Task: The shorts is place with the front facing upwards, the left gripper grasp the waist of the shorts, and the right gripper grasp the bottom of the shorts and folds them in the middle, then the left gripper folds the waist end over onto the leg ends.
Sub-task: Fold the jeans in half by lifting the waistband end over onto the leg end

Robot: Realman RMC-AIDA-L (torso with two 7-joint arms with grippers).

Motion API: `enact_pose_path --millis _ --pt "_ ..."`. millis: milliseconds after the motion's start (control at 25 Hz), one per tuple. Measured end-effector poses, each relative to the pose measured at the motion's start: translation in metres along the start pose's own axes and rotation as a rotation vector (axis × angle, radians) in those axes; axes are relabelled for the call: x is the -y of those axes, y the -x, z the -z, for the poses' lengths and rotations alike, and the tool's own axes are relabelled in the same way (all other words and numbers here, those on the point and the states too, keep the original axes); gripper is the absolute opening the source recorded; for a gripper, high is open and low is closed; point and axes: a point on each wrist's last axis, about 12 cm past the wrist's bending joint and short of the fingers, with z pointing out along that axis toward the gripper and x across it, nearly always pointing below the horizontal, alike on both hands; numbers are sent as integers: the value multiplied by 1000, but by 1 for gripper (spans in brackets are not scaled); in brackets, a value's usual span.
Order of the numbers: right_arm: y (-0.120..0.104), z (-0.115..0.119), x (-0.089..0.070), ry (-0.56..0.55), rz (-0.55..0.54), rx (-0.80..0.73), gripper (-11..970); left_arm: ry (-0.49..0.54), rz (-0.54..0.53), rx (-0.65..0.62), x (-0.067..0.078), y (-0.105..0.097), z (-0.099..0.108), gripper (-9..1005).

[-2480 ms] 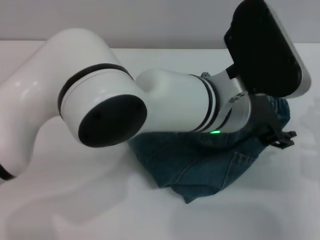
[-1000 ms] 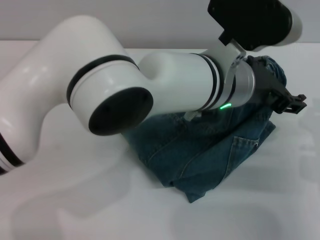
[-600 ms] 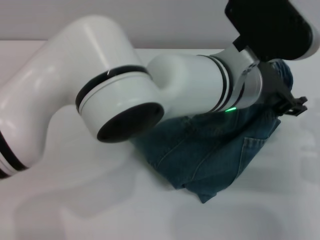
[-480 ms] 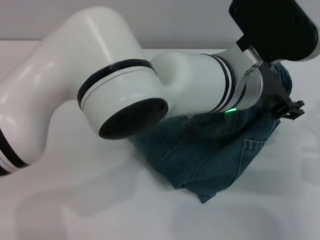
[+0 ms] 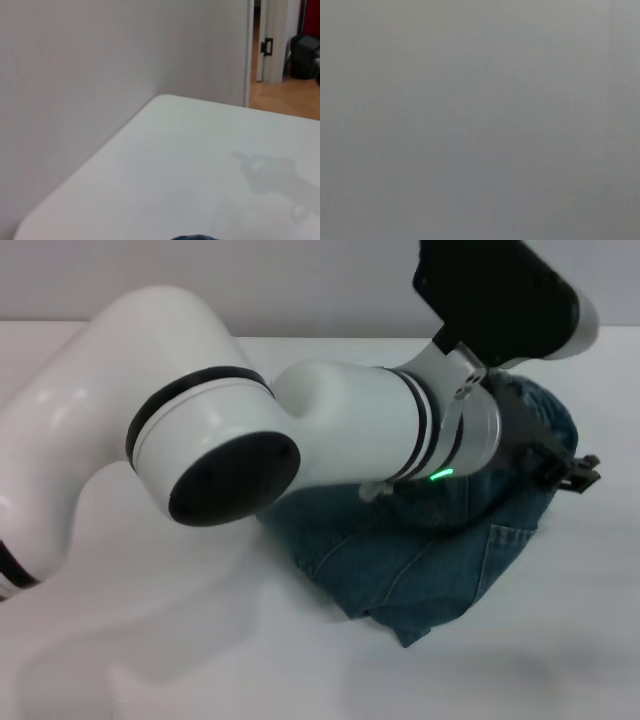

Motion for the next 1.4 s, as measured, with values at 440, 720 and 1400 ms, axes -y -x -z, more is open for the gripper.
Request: enact_pose_path --millis 440,720,1400 --pt "-12 27 23 -101 4 23 -1 -57 13 40 13 -8 -9 833" --pt "-13 29 23 -102 3 22 -1 -26 -201 63 21 5 -9 830" --pt "-10 31 22 -96 9 55 -2 -79 -347 28 43 9 -4 823"
